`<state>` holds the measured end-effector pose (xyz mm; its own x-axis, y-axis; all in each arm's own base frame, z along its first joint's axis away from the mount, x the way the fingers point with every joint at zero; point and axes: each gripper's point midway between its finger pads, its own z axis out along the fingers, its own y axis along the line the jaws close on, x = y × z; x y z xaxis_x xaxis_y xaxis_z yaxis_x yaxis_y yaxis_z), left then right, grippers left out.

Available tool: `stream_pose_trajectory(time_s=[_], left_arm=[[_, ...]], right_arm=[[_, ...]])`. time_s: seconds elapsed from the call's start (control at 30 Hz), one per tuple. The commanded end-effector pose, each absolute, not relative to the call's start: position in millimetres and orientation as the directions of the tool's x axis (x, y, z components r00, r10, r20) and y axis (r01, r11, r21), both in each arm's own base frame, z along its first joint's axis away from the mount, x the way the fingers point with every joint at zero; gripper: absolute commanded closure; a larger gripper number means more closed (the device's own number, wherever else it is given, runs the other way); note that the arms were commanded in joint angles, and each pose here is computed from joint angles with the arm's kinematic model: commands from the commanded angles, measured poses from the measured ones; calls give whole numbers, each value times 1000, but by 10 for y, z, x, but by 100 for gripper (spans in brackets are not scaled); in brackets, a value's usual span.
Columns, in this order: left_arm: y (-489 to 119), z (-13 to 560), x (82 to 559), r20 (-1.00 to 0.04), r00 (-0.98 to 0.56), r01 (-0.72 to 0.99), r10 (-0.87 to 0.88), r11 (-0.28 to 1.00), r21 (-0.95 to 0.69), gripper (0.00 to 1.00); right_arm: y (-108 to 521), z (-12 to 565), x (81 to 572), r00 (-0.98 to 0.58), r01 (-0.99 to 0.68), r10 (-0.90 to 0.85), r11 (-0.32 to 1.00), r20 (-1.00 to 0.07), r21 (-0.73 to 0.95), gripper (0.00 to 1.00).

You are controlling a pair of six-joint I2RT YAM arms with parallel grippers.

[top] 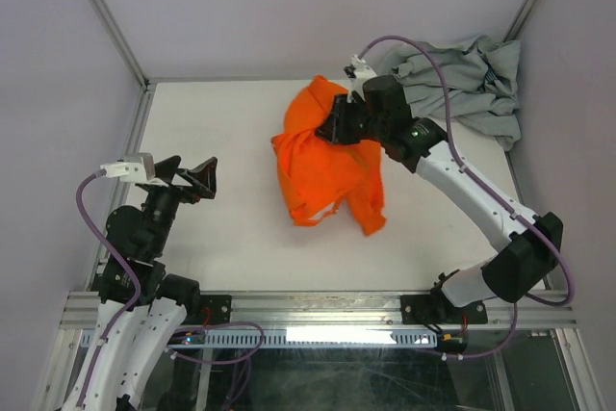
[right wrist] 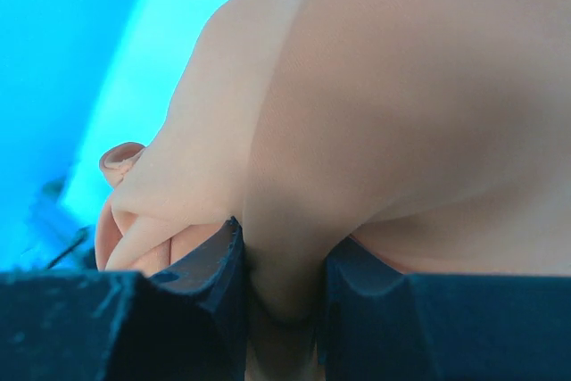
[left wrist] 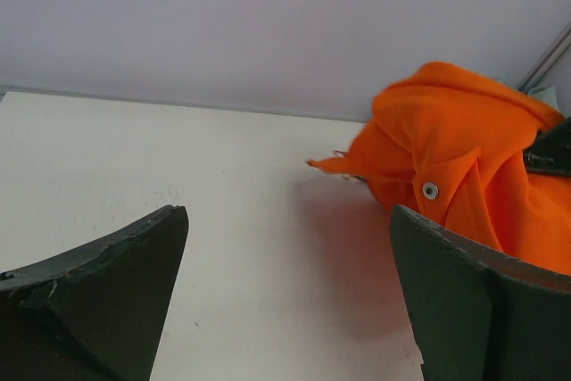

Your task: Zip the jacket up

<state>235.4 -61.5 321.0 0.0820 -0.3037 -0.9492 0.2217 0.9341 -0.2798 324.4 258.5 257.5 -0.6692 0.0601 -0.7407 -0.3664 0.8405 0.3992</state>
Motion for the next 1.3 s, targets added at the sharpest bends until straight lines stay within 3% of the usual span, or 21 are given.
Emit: stream_pose_trajectory(time_s=[0.0,0.07,0.17,0.4,0.57,0.7,1.0,1.27], left_arm=[[-606,3427,2303,-942,140,246,-306,932,-267,1],[-602,3422,2302,-942,138,243,-306,933,-267,1],[-607,3409,2305,-944,130,243,-304,933,-267,1],[-753,3318,2395,-953,56,290,-299,918,-271,1],[-948,3246,2467,-949,-38,355,-314,883,-306,1],[-1079,3055,2561,-912,-162,349,-377,842,-410,1],[-1366,2308,2965,-713,-422,197,-560,711,-675,1],[-1488,1879,3088,-578,-479,122,-660,603,-789,1]], right_arm=[[3416,3870,3065,-458,-751,148,463,-877,470,100],[3449,3988,3085,-440,-761,194,438,-877,479,100],[3344,3800,3263,-449,-681,233,536,-863,499,97],[2633,2264,3457,-599,-283,295,792,-744,541,64],[2053,1668,3333,-611,-136,198,928,-766,348,36],[1866,1845,3166,-577,-192,54,961,-815,200,21],[2513,2225,2627,-523,-464,-158,877,-838,124,9],[3035,1863,2539,-488,-435,-352,891,-799,-127,2]])
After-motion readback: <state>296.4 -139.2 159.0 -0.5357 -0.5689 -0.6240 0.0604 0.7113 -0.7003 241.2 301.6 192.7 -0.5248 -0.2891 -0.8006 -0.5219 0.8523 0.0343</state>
